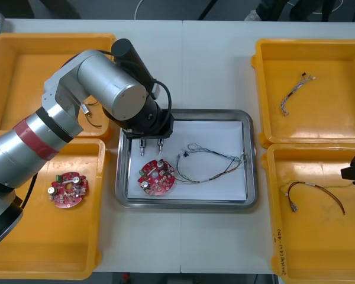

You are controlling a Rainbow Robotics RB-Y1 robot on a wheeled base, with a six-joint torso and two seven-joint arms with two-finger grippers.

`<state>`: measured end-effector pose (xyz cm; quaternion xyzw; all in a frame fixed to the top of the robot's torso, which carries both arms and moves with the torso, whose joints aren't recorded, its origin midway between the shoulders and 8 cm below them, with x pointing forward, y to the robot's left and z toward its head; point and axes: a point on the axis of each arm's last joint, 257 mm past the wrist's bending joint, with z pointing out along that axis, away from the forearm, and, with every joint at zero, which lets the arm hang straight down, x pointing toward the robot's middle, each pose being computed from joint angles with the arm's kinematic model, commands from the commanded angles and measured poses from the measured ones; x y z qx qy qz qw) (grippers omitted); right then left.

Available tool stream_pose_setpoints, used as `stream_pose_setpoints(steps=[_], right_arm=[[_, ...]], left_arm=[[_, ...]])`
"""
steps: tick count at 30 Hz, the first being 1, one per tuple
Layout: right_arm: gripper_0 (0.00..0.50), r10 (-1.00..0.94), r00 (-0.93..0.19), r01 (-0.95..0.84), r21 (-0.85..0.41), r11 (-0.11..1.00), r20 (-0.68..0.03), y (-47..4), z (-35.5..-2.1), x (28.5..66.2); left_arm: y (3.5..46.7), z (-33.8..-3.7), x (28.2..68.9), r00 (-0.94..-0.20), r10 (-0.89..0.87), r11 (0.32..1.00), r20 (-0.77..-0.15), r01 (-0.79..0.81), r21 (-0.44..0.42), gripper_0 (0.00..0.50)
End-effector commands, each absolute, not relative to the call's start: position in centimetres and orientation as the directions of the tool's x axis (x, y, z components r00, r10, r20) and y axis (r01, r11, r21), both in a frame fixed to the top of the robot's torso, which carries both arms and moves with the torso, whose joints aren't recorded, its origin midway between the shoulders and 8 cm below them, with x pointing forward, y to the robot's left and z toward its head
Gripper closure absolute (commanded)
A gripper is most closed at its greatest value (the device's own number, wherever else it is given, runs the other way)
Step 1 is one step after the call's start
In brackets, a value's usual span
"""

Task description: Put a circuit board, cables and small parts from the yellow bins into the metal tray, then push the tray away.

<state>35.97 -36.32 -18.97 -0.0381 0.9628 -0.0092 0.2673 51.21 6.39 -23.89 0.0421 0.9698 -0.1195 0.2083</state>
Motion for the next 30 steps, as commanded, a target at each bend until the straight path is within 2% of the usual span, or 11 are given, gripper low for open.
stream_pose_setpoints(steps=[1, 10, 15, 19, 24, 30], right_arm=[[0.000, 0.011, -0.856, 0.046, -0.055, 0.997, -0.516, -39.3, -18.4, 35.4], [0.000, 0.052, -0.859, 0.097, -0.062, 0.993, -0.509, -40.4, -18.7, 35.3], [0.000, 0.071, -0.867, 0.107, -0.046, 0.993, -0.493, -40.4, -19.3, 35.2], [0.000, 0.073, -0.867, 0.107, -0.042, 0.993, -0.492, -40.3, -19.4, 35.2], [0.000, 0.078, -0.868, 0.107, -0.032, 0.994, -0.490, -40.0, -19.5, 35.2], [0.000, 0.084, -0.868, 0.109, -0.023, 0.994, -0.489, -39.8, -19.5, 35.2]], left_arm=[[4.4, -19.4, 51.2, -0.873, 0.115, 0.953, -0.475, 0.232, -0.196, 0.000], [7.1, -14.7, 50.3, -0.874, 0.090, 0.963, -0.477, 0.199, -0.182, 0.000], [10.0, -11.8, 49.2, -0.879, 0.077, 0.972, -0.471, 0.171, -0.160, 0.000], [12.4, -10.7, 48.2, -0.886, 0.072, 0.980, -0.458, 0.149, -0.134, 0.000], [15.3, -9.2, 47.5, -0.857, 0.047, 0.980, -0.514, 0.138, -0.141, 0.000], [18.7, -8.8, 46.7, -0.836, 0.014, 0.984, -0.548, 0.109, -0.140, 0.000]])
